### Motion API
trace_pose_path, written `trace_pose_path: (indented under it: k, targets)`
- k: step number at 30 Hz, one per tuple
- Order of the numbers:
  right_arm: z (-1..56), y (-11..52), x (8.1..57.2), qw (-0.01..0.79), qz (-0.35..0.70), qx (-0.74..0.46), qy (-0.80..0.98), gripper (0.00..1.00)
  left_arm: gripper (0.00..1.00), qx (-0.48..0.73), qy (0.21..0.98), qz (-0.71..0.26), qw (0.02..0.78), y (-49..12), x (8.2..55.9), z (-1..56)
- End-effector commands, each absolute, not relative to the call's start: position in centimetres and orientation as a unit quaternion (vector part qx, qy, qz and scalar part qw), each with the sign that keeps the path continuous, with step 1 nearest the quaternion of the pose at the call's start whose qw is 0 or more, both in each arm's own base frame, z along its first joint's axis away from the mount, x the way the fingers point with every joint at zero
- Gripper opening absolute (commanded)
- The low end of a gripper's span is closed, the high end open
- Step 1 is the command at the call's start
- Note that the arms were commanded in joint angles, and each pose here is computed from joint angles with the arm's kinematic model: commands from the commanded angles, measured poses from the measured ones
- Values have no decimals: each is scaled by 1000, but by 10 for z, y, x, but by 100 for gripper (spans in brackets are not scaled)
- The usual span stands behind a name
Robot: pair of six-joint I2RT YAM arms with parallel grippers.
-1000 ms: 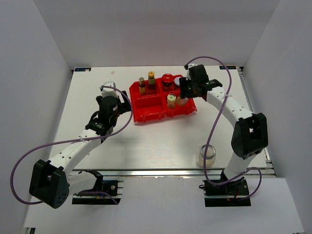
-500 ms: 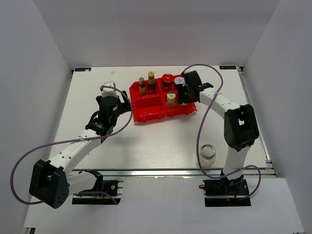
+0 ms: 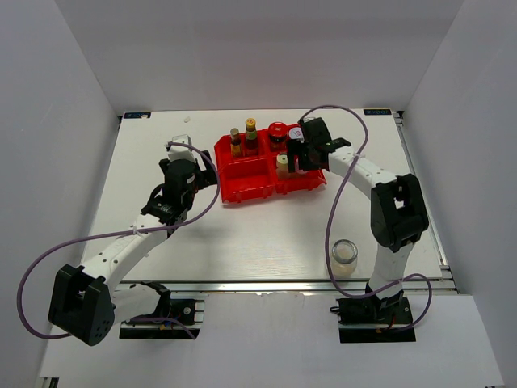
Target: Organize the condiment bottles
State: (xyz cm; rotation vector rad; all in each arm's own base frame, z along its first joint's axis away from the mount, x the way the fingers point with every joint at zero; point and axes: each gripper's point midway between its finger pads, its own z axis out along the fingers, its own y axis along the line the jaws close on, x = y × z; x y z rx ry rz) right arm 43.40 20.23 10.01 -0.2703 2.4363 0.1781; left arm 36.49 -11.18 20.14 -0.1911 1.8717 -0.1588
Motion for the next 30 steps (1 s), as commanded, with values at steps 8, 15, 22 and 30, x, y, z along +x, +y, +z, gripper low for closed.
trace_pose_path:
  k: [8,15,22,30]
  targets:
    - [179,178,395,397,75,-77,912,89,98,-84,791,-78,601,-110,363,218]
    - [156,126,308,322,28,-22,946,89,98,-77,799,-87,590,-116,363,216]
    - [141,95,219,236,25,-11,971,89,98,-38,814,-137,564,-143,364,211]
    - [125,85,157,168,47,-15,985,89,98,16,828,-193,526,-183,356,203]
